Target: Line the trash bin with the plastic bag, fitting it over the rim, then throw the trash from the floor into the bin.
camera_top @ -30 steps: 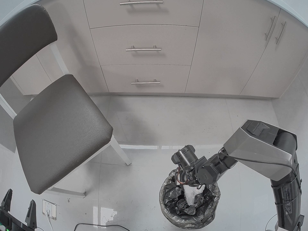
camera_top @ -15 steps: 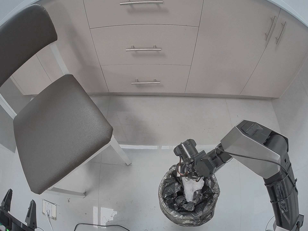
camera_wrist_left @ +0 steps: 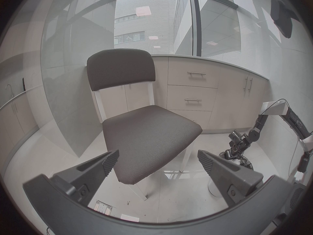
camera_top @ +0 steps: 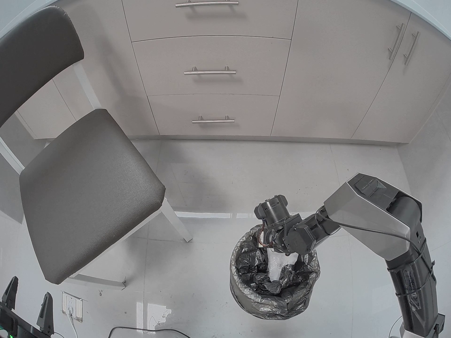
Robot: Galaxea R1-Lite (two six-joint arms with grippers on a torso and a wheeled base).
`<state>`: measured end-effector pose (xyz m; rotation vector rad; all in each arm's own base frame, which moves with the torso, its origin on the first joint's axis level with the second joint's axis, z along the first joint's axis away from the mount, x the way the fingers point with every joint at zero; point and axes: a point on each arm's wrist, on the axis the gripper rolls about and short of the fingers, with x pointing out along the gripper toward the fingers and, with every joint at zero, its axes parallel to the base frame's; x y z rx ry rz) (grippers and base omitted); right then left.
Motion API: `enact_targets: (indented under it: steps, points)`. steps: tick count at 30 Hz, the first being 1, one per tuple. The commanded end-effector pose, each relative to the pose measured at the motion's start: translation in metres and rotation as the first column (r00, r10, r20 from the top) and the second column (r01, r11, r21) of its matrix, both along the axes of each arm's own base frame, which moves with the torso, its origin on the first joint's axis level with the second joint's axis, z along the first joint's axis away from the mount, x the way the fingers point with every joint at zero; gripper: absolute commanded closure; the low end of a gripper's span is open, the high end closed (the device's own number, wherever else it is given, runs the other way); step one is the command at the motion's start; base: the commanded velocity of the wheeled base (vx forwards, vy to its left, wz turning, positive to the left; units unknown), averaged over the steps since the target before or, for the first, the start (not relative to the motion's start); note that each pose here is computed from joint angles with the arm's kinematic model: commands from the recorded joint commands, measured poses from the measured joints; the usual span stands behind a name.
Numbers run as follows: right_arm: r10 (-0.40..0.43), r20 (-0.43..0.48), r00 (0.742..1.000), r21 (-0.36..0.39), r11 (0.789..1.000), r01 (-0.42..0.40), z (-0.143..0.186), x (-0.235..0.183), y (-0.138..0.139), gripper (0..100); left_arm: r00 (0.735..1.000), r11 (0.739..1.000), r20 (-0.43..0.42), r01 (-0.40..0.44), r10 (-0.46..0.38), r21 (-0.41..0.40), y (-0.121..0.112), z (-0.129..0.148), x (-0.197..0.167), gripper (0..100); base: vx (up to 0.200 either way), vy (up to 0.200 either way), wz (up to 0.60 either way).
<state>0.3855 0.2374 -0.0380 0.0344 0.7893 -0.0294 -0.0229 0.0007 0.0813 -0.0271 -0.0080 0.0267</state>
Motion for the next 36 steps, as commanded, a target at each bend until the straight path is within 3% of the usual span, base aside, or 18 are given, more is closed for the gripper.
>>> enact_targets:
  steps: [1, 21, 30, 36]
  points:
    - [0.007, 0.007, 1.0, 0.001, 1.0, -0.007, 0.004, -0.001, 0.001, 100, 1.0, 1.0, -0.003, -0.001, 0.001, -0.001, 0.0, -0.005, 0.0, 0, 0.0, 0.0, 0.0]
    - [0.044, -0.055, 0.997, -0.034, 0.998, -0.046, -0.013, -0.022, 0.008, 100, 1.0, 1.0, -0.003, -0.001, 0.001, -0.001, 0.0, -0.005, 0.0, 0, 0.0, 0.0, 0.0]
    - [0.023, -0.032, 0.999, -0.032, 0.999, -0.024, -0.013, -0.013, 0.006, 100, 1.0, 1.0, -0.003, -0.001, 0.001, -0.001, 0.0, -0.005, 0.0, 0, 0.0, 0.0, 0.0]
    - [0.002, 0.032, 0.999, -0.06, 0.998, 0.0, -0.013, -0.01, 0.007, 100, 1.0, 1.0, -0.005, -0.001, 0.001, -0.001, 0.0, -0.005, 0.0, 0, 0.0, 0.0, 0.0]
